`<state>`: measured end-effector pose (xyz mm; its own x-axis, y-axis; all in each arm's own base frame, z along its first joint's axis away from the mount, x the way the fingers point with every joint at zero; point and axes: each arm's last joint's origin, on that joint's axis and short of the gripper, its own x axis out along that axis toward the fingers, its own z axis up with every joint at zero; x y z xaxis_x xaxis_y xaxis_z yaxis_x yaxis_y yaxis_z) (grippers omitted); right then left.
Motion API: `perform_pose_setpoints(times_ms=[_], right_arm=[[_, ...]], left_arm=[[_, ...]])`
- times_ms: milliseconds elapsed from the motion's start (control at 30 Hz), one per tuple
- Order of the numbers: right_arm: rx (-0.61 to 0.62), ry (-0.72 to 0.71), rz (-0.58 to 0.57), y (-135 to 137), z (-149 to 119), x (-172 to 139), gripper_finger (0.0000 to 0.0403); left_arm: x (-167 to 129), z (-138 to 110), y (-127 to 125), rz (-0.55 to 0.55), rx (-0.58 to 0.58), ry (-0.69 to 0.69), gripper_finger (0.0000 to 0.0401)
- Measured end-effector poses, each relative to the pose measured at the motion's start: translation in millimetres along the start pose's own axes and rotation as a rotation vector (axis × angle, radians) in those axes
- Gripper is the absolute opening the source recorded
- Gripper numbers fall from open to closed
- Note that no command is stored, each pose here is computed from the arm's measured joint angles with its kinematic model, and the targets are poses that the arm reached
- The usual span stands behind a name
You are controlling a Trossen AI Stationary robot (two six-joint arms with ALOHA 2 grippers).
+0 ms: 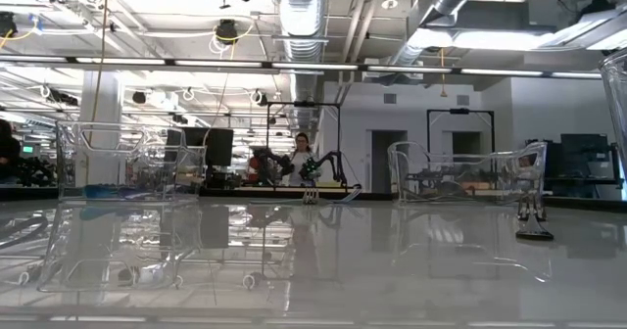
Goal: Sort silverware by color (type)
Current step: Put the pink fork into the bottom right transparent bin
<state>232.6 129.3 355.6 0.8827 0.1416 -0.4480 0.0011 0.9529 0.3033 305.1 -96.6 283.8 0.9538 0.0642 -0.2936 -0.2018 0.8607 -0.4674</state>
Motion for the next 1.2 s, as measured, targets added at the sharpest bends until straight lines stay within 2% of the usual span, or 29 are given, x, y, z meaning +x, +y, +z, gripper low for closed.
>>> perform_pose_setpoints(times_ms=[100, 267, 433, 567, 800, 900, 1200], right_arm=[[0.074, 0.120, 0.028, 9.8, -18.3, -25.4, 0.0090], [0.208, 0.214, 0.079, 31.4, -44.0, -63.9, 0.0090], [0.252, 0.178, -0.039, 44.2, -72.1, -85.2, 0.0090], [0.212, 0.087, -0.185, 50.2, -93.1, -82.6, 0.0090], [0.200, 0.114, -0.305, 61.0, -116.4, -51.9, 0.0090], [0.215, 0.226, -0.314, 61.1, -121.0, -43.4, 0.0090], [0.403, 0.783, -0.243, 49.1, -116.6, -34.8, 0.0090]], left_arm=[[-0.8, -0.9, 4.9, 0.034, 0.002, 0.030, 0.0186], [-1.0, -0.5, 8.9, 0.065, -0.013, 0.040, 0.0189], [2.5, 4.0, 16.4, 0.097, -0.031, 0.023, 0.0190], [5.5, 8.5, 23.5, 0.117, -0.072, 0.013, 0.0190], [7.9, 12.9, 29.1, 0.112, -0.099, 0.014, 0.0190], [8.3, 13.5, 30.1, 0.114, -0.105, 0.012, 0.0190], [8.3, 12.6, 30.1, 0.100, -0.088, 0.034, 0.0190]])
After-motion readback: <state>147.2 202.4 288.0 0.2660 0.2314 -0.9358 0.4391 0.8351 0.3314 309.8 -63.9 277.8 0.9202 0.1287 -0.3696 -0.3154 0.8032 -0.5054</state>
